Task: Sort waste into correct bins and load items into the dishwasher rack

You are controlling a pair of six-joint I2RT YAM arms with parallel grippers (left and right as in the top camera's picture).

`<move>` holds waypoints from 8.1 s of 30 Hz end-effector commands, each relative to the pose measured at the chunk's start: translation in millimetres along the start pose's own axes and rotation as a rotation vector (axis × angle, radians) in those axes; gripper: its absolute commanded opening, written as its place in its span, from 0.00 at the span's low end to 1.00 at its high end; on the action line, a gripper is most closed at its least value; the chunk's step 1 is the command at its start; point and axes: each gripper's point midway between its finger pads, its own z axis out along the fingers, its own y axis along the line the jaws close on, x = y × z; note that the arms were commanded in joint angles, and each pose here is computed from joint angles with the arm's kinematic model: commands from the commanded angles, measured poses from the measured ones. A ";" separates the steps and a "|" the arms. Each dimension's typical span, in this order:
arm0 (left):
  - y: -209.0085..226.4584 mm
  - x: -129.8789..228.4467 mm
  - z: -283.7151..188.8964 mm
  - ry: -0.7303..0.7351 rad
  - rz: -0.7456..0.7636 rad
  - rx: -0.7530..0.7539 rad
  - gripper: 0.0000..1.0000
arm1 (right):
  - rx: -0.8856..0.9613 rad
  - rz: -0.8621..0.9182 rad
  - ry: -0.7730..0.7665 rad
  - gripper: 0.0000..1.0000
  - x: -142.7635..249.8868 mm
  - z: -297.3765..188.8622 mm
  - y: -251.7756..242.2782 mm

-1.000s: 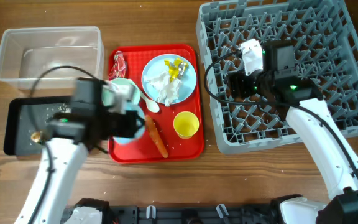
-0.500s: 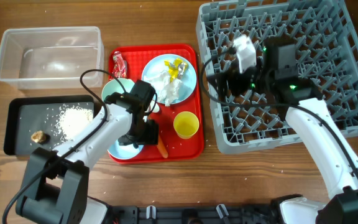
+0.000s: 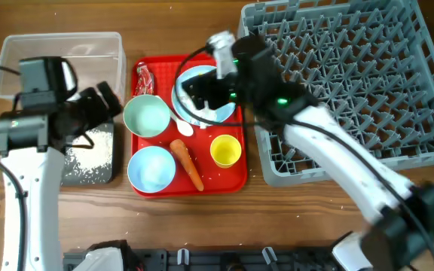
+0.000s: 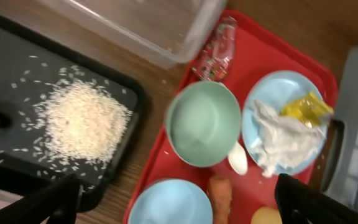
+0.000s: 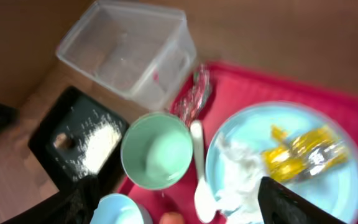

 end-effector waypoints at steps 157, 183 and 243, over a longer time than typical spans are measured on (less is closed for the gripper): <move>86.5 -47.1 50.1 -0.015 -0.211 -0.191 1.00 | 1.716 -0.140 0.138 0.04 -72.3 -197.7 -426.6; 86.4 -51.1 50.1 -0.032 -0.206 -0.190 1.00 | 1.719 -0.440 0.315 0.04 -89.9 -156.0 -412.3; 84.7 -54.5 50.6 -0.044 -0.209 -0.180 1.00 | 0.637 0.262 -0.593 0.89 -168.4 -270.7 -282.7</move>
